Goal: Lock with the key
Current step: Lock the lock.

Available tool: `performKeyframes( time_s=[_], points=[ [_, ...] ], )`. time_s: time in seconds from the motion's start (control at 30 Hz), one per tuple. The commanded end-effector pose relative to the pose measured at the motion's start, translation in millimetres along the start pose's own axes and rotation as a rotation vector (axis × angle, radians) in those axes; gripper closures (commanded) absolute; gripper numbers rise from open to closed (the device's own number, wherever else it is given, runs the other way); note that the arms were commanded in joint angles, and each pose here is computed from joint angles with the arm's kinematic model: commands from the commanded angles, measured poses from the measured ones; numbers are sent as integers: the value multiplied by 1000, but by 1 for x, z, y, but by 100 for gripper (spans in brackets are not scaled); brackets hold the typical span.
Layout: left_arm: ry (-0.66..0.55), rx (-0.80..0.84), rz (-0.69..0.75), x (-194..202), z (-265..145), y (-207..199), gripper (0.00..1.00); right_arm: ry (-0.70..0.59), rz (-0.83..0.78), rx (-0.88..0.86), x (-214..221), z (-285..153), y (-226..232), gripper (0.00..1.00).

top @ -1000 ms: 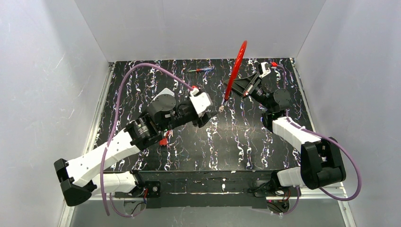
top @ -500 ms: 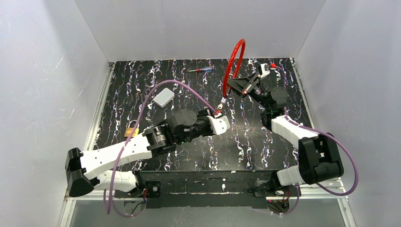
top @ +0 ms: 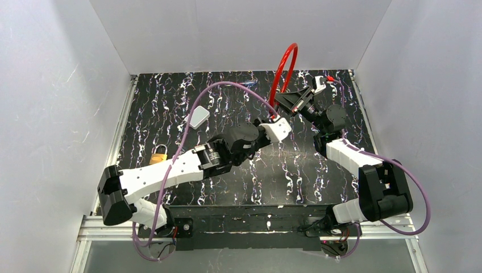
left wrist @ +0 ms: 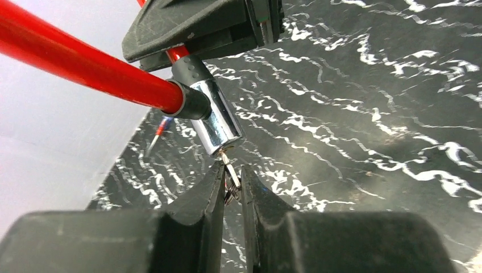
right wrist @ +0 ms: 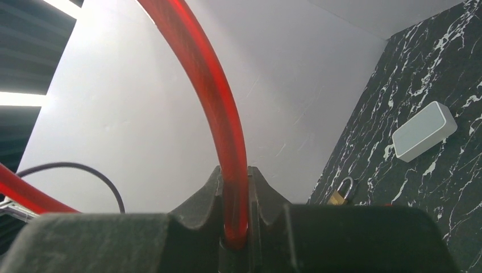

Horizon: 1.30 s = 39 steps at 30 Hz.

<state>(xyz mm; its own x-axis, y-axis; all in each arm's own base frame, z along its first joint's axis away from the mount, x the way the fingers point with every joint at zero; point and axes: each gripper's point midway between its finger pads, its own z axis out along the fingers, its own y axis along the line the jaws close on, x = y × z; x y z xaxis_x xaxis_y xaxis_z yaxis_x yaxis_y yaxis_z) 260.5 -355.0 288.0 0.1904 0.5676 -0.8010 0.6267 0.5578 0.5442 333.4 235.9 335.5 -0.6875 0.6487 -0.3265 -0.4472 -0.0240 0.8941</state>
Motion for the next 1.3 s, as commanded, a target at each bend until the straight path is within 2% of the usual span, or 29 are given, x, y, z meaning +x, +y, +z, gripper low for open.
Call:
performKeyframes(
  time_s=[0.0, 0.2, 0.27, 0.4, 0.43, 0.7, 0.8, 1.27],
  points=[
    [-16, 67, -214, -17, -12, 10, 90, -43, -85, -142, -10, -2, 44, 99],
    [-21, 233, -454, -19, -16, 7, 96, -47, -85, -159, -10, -3, 48, 99],
    [-31, 322, -551, -24, -19, 2, 99, -49, -83, -161, -10, -3, 48, 99],
    [-40, 466, -698, -31, -23, -7, 100, -52, -79, -167, -10, -4, 49, 99],
    [-70, 568, -754, -40, -30, -14, 100, -56, -77, -174, -11, -4, 50, 99],
    [-114, 769, -832, -61, -48, -27, 100, -66, -71, -189, -11, -6, 52, 99],
    [-95, 811, -871, -59, -49, -30, 100, -68, -67, -197, -11, -7, 54, 99],
    [-30, 826, -871, -31, -45, -40, 100, -110, -54, -237, -22, -12, 63, 99]
  ],
)
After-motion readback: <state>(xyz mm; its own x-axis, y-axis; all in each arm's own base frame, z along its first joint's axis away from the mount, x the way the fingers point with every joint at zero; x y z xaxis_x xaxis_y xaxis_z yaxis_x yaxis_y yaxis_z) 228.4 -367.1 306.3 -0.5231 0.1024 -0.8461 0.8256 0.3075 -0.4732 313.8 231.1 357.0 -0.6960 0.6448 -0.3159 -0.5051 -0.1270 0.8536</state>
